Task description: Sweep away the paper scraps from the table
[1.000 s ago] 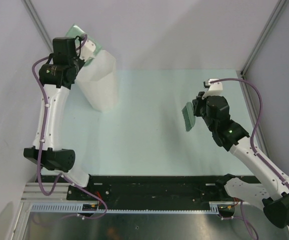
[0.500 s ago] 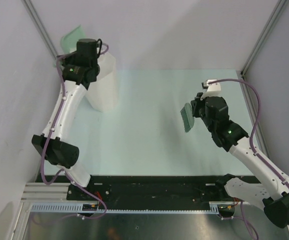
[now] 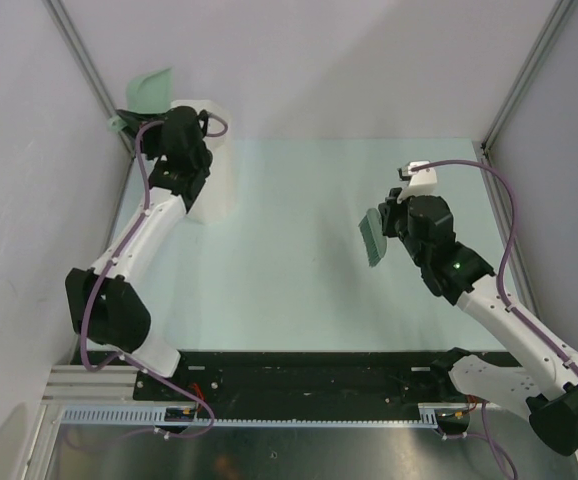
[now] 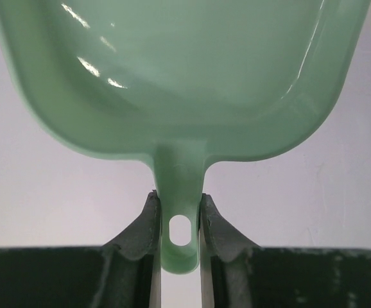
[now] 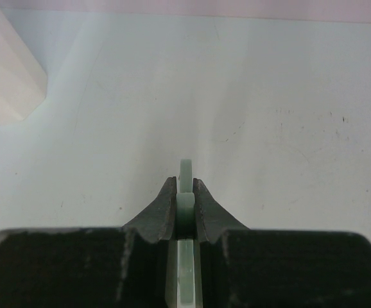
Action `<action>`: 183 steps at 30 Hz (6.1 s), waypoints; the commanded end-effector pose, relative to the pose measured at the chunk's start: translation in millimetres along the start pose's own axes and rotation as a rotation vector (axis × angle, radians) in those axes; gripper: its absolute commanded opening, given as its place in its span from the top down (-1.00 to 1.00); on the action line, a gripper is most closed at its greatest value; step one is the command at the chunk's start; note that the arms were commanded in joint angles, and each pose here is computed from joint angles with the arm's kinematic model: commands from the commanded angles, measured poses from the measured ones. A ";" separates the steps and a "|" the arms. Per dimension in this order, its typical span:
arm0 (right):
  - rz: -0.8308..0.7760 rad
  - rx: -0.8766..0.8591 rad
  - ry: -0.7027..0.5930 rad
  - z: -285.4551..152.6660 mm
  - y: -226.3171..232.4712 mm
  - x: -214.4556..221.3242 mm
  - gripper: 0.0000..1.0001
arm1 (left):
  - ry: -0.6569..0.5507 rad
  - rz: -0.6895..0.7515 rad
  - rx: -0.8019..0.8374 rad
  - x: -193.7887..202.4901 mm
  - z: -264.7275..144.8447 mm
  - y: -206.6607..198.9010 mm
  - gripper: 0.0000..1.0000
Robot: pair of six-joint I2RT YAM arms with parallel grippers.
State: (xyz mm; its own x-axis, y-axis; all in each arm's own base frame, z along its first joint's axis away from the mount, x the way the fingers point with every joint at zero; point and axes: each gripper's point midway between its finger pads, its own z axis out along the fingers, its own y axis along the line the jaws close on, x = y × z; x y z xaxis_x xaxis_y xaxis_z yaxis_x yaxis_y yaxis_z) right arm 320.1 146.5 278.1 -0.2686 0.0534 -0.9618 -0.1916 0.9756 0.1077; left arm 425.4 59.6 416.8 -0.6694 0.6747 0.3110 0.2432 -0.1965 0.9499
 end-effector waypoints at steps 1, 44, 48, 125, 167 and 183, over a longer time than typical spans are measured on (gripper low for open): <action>0.001 -0.011 -0.061 -3.9 2.6 -14.8 1.00 | 0.057 -0.128 -0.120 40.6 -20.1 42.9 1.00; -0.011 -0.014 -0.058 -6.8 5.0 -13.2 1.00 | -0.950 -0.310 0.845 -169.4 -226.9 -146.1 1.00; -0.012 -0.013 -0.053 -6.2 5.3 -11.6 1.00 | -0.949 -0.263 0.990 -180.1 -243.3 -185.5 1.00; -0.896 -0.544 -0.045 8.9 295.2 167.0 -1.00 | -0.815 -0.712 1.451 -95.1 -201.0 -271.4 -0.57; 0.158 -0.286 0.492 38.6 -26.2 110.9 -1.00 | -0.750 -0.659 1.493 -91.2 -196.5 -303.9 -0.91; 0.164 0.148 0.149 36.7 -121.0 98.0 -0.99 | -0.725 -0.965 1.228 -110.1 -144.4 -302.4 -0.99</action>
State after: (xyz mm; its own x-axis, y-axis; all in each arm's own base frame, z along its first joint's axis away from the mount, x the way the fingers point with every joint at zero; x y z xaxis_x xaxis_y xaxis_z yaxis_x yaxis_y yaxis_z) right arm 333.4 62.1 135.1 -0.5867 0.1534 -0.7951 -0.0732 0.9678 0.2407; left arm 285.5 -72.7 80.4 -0.5923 0.5317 -0.6053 0.6954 0.7169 -0.0507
